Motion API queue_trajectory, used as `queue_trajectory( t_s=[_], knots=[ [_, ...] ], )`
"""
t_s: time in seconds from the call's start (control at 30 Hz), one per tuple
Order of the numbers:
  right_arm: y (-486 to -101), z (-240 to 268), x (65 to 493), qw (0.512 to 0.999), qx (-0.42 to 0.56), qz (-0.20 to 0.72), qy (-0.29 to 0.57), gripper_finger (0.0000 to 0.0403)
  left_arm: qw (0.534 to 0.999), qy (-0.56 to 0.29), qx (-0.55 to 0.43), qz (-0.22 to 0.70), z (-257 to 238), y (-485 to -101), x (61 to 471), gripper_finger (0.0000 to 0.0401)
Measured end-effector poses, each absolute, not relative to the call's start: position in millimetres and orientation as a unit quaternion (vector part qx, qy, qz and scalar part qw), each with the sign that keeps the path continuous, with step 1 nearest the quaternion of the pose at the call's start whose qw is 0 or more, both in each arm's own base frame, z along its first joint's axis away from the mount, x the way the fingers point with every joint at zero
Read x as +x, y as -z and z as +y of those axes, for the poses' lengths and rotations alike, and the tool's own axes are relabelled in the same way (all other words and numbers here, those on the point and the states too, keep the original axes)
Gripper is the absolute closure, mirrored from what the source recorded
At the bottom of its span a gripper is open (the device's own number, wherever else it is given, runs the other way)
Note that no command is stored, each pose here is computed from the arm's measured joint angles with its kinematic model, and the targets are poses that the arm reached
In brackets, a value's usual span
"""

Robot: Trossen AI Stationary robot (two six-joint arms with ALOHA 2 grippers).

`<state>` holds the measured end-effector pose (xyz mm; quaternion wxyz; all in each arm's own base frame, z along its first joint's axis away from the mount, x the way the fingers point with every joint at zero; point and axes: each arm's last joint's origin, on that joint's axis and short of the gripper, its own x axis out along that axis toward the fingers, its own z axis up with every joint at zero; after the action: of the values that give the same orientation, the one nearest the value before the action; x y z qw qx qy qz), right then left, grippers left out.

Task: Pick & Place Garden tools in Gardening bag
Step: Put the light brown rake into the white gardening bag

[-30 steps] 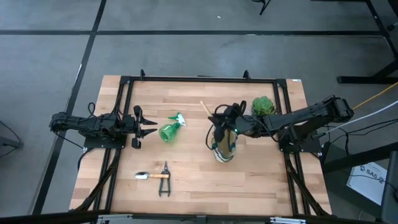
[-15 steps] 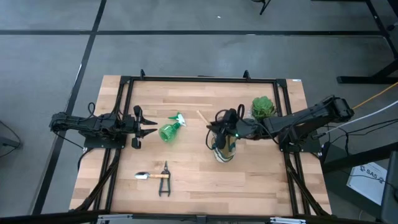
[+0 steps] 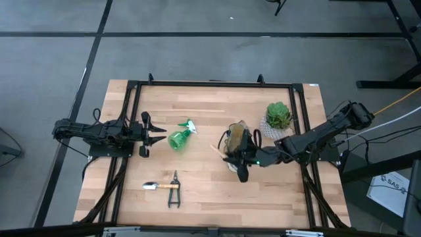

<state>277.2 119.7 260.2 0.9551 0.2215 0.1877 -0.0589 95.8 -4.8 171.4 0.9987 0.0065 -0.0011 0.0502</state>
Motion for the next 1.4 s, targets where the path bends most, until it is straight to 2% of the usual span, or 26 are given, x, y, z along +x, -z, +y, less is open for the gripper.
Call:
queue_trajectory(
  t_s=[1.4],
  knots=[
    [-242, 116, 267, 0.931, 0.217, 0.279, 0.095, 0.033, 0.999, -0.05, 0.006, -0.001, -5, -171, 96, 0.0283]
  ],
)
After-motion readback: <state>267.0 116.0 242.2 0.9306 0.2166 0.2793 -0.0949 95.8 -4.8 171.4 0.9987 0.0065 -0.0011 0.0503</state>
